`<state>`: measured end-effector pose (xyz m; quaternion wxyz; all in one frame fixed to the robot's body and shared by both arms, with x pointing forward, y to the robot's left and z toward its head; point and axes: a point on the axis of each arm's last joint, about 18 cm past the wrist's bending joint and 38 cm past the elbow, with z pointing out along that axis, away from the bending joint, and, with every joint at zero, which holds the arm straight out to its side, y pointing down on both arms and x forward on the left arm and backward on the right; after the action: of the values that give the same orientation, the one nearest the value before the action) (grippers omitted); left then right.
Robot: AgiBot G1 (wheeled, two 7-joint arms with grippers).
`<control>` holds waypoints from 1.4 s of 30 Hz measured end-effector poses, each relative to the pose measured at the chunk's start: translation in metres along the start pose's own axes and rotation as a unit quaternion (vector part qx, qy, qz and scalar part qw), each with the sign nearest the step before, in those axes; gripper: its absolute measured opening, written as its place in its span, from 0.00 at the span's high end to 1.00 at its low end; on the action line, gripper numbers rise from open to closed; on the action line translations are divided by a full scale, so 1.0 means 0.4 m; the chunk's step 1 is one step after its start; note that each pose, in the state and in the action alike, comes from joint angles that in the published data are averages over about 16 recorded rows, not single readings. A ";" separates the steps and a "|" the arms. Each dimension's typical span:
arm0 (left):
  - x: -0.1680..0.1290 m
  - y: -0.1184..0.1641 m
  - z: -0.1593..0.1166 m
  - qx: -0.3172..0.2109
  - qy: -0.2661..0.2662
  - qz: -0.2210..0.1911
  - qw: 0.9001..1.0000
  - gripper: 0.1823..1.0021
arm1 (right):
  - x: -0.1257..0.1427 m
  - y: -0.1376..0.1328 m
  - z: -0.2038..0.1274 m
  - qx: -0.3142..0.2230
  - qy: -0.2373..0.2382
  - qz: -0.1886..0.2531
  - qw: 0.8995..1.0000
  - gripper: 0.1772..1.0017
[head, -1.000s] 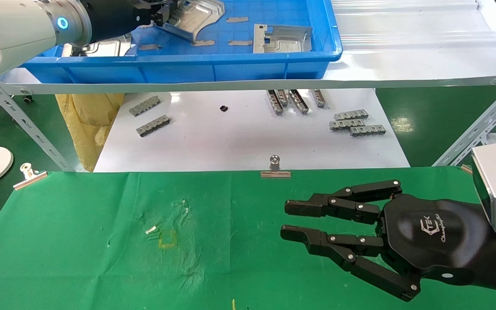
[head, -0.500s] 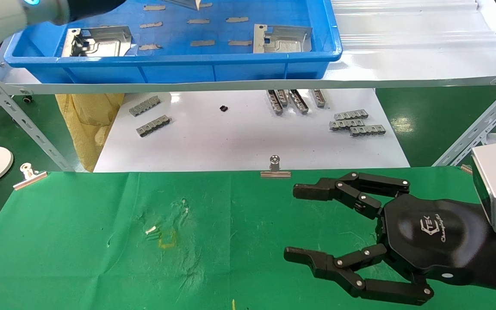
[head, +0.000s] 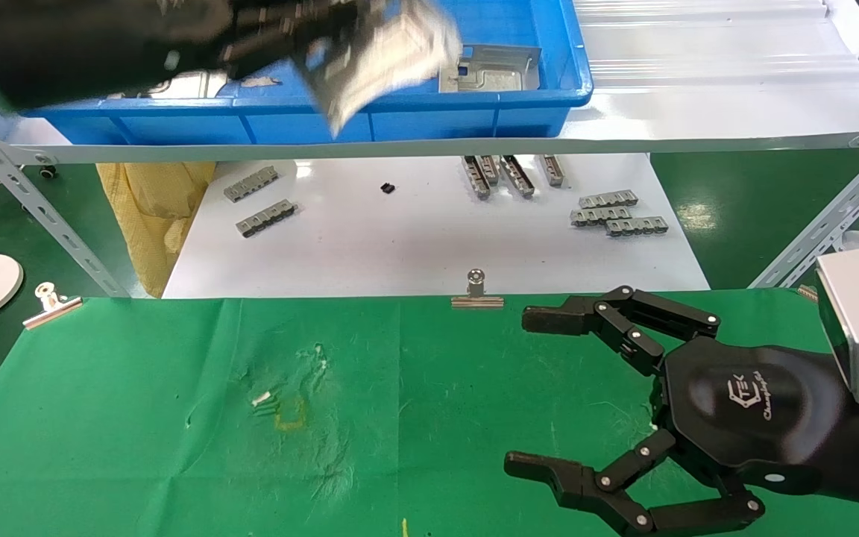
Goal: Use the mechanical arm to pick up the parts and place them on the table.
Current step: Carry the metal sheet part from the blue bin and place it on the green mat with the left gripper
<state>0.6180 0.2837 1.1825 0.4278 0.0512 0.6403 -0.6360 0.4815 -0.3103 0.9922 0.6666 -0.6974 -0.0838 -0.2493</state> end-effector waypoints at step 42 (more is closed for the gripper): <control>0.218 0.540 -0.165 -0.224 0.150 0.215 0.939 0.85 | 0.000 0.000 0.000 0.000 0.000 0.000 1.000 0.00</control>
<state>0.6629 0.3387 0.9512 0.4532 0.1855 0.7967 -0.3543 0.4815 -0.3103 0.9922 0.6666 -0.6974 -0.0838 -0.2493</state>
